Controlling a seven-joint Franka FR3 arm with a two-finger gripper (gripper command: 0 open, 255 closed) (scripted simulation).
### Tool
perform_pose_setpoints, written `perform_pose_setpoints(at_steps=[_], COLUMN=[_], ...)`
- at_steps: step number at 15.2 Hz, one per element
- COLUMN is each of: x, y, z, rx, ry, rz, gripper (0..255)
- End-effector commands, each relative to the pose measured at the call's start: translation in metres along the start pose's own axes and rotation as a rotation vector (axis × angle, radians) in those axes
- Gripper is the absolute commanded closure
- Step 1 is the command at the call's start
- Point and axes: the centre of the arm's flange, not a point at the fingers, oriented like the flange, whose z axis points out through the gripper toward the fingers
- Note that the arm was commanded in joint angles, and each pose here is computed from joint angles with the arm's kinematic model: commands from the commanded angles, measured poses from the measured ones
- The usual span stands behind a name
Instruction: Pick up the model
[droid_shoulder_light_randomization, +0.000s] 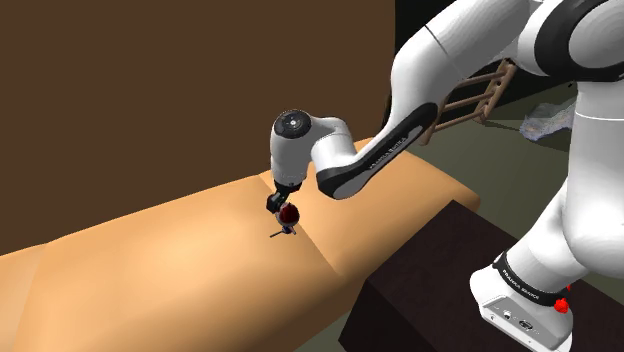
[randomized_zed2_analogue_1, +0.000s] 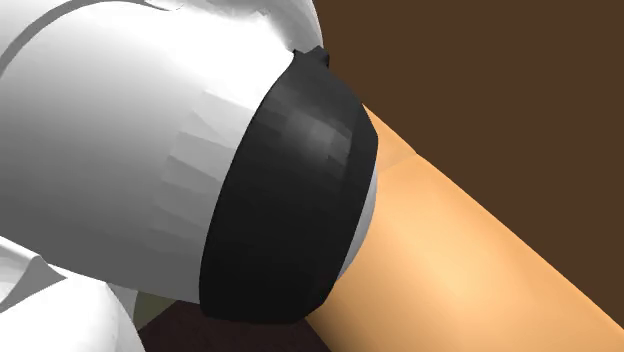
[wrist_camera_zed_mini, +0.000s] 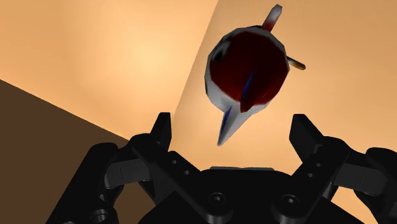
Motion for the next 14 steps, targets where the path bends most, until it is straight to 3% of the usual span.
perform_pose_setpoints(at_steps=[1,10,11,14], x=[0.003,-0.005,-0.005,-0.005], y=[-0.008,-0.016,-0.016,-0.017], z=[0.013,0.046,0.045,0.046], rx=[-0.003,-0.003,-0.003,-0.003], ry=[0.008,0.008,0.008,0.008], rz=[-0.006,-0.006,-0.006,-0.006], gripper=[0,0,255,255])
